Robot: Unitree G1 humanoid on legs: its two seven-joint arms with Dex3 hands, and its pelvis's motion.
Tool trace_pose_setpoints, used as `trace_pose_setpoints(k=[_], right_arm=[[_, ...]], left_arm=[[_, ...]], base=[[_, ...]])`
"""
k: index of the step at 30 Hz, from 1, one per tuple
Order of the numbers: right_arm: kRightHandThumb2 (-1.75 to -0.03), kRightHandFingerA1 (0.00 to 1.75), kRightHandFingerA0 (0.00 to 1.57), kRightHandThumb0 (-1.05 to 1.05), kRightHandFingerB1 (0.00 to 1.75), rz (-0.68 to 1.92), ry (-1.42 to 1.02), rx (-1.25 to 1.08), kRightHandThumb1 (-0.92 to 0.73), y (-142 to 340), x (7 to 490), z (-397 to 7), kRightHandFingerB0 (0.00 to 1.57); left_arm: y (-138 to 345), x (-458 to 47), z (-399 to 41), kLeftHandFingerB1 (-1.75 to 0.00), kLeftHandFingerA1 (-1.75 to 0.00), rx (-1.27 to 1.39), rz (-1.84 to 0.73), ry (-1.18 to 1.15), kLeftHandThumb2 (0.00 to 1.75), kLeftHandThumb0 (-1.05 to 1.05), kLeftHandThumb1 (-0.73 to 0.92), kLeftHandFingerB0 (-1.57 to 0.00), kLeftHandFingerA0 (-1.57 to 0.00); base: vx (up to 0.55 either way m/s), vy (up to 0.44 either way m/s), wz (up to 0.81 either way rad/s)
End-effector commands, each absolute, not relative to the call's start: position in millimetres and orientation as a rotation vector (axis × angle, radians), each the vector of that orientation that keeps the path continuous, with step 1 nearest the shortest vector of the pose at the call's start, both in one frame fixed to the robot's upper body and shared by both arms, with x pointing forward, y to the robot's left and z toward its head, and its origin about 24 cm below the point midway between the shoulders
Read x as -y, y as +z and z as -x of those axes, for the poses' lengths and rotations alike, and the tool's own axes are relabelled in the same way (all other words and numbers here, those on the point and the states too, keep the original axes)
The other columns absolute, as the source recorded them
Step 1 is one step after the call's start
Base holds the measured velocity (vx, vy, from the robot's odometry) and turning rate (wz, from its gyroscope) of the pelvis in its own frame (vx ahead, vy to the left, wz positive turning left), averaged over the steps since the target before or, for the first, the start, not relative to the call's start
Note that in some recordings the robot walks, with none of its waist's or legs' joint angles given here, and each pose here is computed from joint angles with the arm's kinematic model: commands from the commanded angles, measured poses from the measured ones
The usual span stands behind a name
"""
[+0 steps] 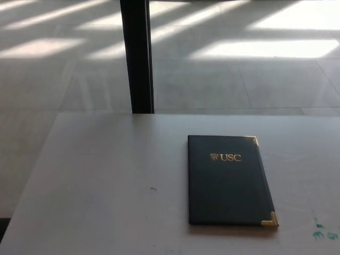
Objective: The robot uses its left hand to push the cover of the diary kept in the middle of the desk to close it
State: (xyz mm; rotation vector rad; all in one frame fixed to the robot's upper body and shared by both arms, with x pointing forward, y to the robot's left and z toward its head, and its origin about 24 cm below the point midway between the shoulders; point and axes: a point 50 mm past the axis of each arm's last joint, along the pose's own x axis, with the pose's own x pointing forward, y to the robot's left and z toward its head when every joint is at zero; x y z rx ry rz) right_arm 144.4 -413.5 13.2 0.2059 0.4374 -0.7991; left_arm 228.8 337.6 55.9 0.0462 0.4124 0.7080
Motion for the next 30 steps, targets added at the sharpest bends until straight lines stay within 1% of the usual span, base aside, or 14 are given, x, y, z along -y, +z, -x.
trace_pose_setpoints(k=[1, 5, 6, 8, 10, 12, 13, 16, 17, 21, 23, 24, 25, 30], right_arm=[[-0.88, 0.97, 0.59, -1.03, 0.54, -0.196, -0.826, -0.411, -0.72, 20, 424, -139, 0.38], [-0.68, 1.0, 0.58, -0.99, 0.51, -0.196, -0.811, -0.401, -0.9, 21, 423, -141, 0.4], [-0.68, 1.0, 0.58, -0.99, 0.52, -0.182, -0.802, -0.402, -0.91, 22, 423, -142, 0.39], [-1.13, 0.94, 0.58, -0.94, 0.59, -0.182, -0.791, -0.395, -0.69, 24, 422, -144, 0.35], [-0.68, 0.97, 0.56, -0.98, 0.5, -0.187, -0.791, -0.391, -0.92, 25, 423, -147, 0.37], [-0.68, 0.95, 0.63, -0.98, 0.51, -0.182, -0.807, -0.392, -0.91, 26, 423, -147, 0.41], [-0.68, 0.94, 0.62, -0.99, 0.51, -0.185, -0.805, -0.387, -0.9, 27, 423, -149, 0.4], [-0.68, 0.92, 0.63, -1.0, 0.5, -0.182, -0.796, -0.386, -0.91, 27, 423, -149, 0.38], [-0.68, 0.92, 0.65, -1.0, 0.49, -0.188, -0.798, -0.384, -0.91, 26, 422, -148, 0.38], [-0.68, 0.93, 0.6, -0.99, 0.5, -0.184, -0.786, -0.383, -0.92, 24, 423, -147, 0.36], [-1.16, 0.88, 0.59, -0.94, 0.57, -0.153, -0.79, -0.405, -0.72, 23, 424, -146, 0.32], [-0.71, 0.93, 0.54, -0.98, 0.5, -0.155, -0.79, -0.41, -0.92, 22, 424, -146, 0.34], [-0.71, 0.94, 0.54, -0.97, 0.5, -0.164, -0.791, -0.416, -0.92, 22, 423, -145, 0.35], [-0.72, 0.96, 0.5, -0.97, 0.51, -0.18, -0.781, -0.416, -0.92, 22, 421, -146, 0.31]], left_arm=[[-18, -388, -146, -0.74, -0.95, -0.447, 0.334, 1.255, 0.69, -0.91, 0.92, -0.42, -0.64], [-30, -387, -141, -1.01, -1.18, -0.518, 0.281, 1.273, 0.68, -0.94, 0.91, -0.75, -1.21], [-34, -386, -139, -1.03, -1.2, -0.548, 0.27, 1.277, 1.11, -0.92, 0.67, -0.82, -1.24], [-38, -386, -138, -1.11, -1.15, -0.57, 0.261, 1.287, 1.03, -0.98, 0.65, -0.73, -0.94], [-41, -382, -137, -1.19, -1.0, -0.619, 0.197, 1.244, 0.7, -0.98, 0.92, -0.68, -0.73], [-49, -380, -136, -1.26, -1.04, -0.698, 0.207, 1.197, 1.17, -0.91, 0.7, -1.11, -0.99], [-50, -380, -139, -1.05, -0.96, -0.704, 0.214, 1.171, 1.22, -0.9, 0.71, -0.69, -0.79], [-50, -376, -151, -0.83, -0.84, -0.672, 0.25, 1.066, 1.09, -0.92, 0.67, -0.54, -0.6], [-48, -375, -155, -0.74, -0.83, -0.654, 0.243, 1.024, 0.69, -0.91, 0.92, -0.49, -0.55], [-45, -375, -165, -0.68, -0.76, -0.631, 0.313, 0.93, 1.11, -0.9, 0.68, -0.42, -0.46], [-43, -376, -170, -0.7, -0.84, -0.635, 0.315, 0.885, 0.68, -0.93, 0.9, -0.44, -0.49], [-43, -377, -171, -0.72, -0.82, -0.637, 0.315, 0.874, 1.1, -0.92, 0.66, -0.46, -0.51], [-42, -378, -170, -0.71, -0.85, -0.648, 0.294, 0.859, 0.67, -0.94, 0.9, -0.48, -0.53], [-42, -381, -171, -0.71, -0.89, -0.66, 0.263, 0.817, 0.68, -0.94, 0.91, -0.42, -0.49]], base=[[0.0, 0.0, 0.0], [0.0, 0.0, 0.0], [0.0, 0.0, 0.0], [0.0, 0.0, 0.0], [0.0, 0.0, 0.0], [0.0, 0.0, 0.0], [0.0, 0.0, 0.0], [0.0, 0.0, 0.0], [0.0, 0.0, 0.0], [0.0, 0.0, 0.0], [0.0, 0.0, 0.0], [0.0, 0.0, 0.0], [0.0, 0.0, 0.0], [0.0, 0.0, 0.0]])
